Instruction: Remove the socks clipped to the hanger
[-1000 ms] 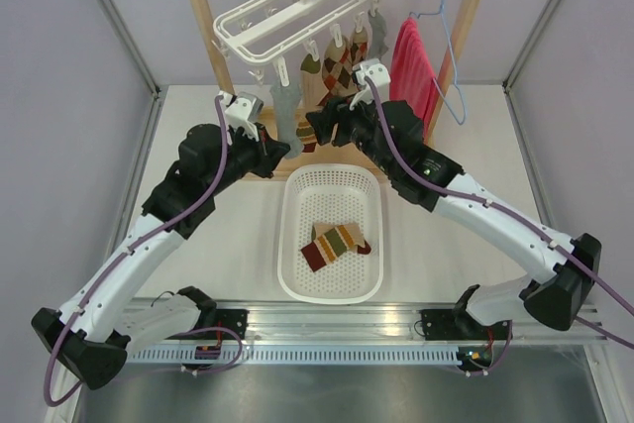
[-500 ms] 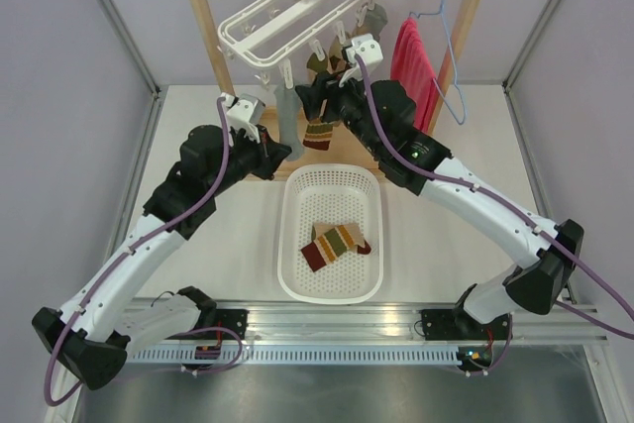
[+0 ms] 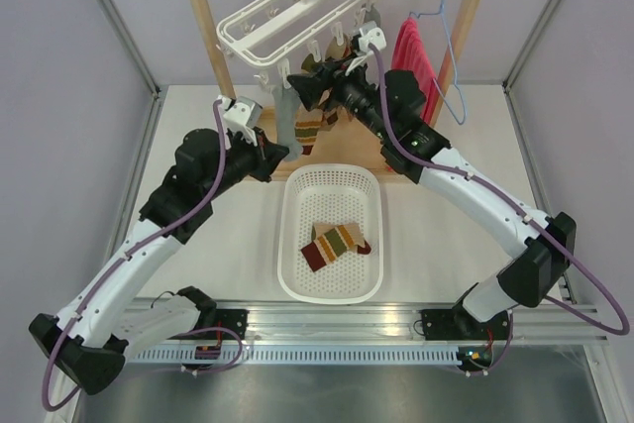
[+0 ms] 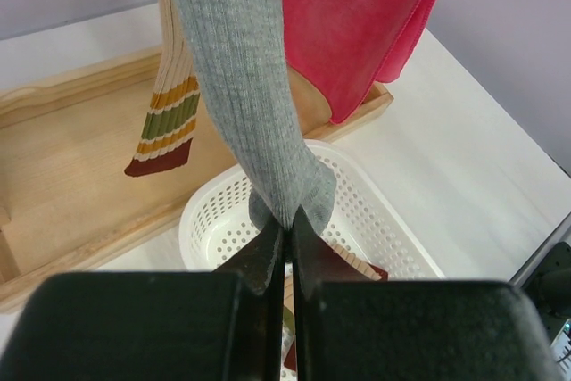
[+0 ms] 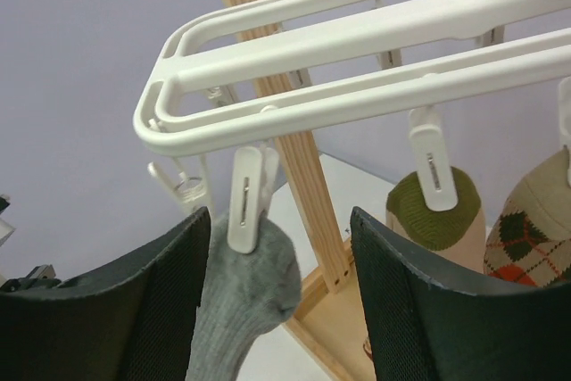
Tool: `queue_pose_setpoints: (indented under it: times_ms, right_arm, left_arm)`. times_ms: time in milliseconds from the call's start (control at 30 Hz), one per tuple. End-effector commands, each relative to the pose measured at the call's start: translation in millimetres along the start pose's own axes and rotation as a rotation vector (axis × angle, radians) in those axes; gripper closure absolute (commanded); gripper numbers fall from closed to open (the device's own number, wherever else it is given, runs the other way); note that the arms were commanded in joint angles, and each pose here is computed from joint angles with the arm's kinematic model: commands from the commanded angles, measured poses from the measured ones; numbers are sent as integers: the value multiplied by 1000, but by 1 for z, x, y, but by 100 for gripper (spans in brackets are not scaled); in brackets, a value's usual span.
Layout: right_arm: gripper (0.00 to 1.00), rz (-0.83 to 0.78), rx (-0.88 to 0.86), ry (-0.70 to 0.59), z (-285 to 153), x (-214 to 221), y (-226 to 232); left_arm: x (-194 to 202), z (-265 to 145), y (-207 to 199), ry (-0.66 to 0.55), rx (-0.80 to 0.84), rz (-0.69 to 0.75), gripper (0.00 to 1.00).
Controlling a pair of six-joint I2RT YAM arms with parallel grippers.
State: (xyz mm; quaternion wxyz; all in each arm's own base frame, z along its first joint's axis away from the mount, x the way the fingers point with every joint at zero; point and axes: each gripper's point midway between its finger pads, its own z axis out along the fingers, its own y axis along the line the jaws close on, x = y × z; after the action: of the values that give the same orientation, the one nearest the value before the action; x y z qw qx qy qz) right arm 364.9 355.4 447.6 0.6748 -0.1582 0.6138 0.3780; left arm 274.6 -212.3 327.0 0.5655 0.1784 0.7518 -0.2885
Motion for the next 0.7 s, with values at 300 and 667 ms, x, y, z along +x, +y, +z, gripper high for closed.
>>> queue_pose_setpoints:
  times_ms: [300,667]
  right_arm:
    - [31,87,-358,-92,-12,-36,30]
    - [28,159,-425,-61,-4,-22,32]
  left_arm:
    - [-16,-18,-23,-55,139,103,98]
    - [-17,-20,-27,-53,175,97,98]
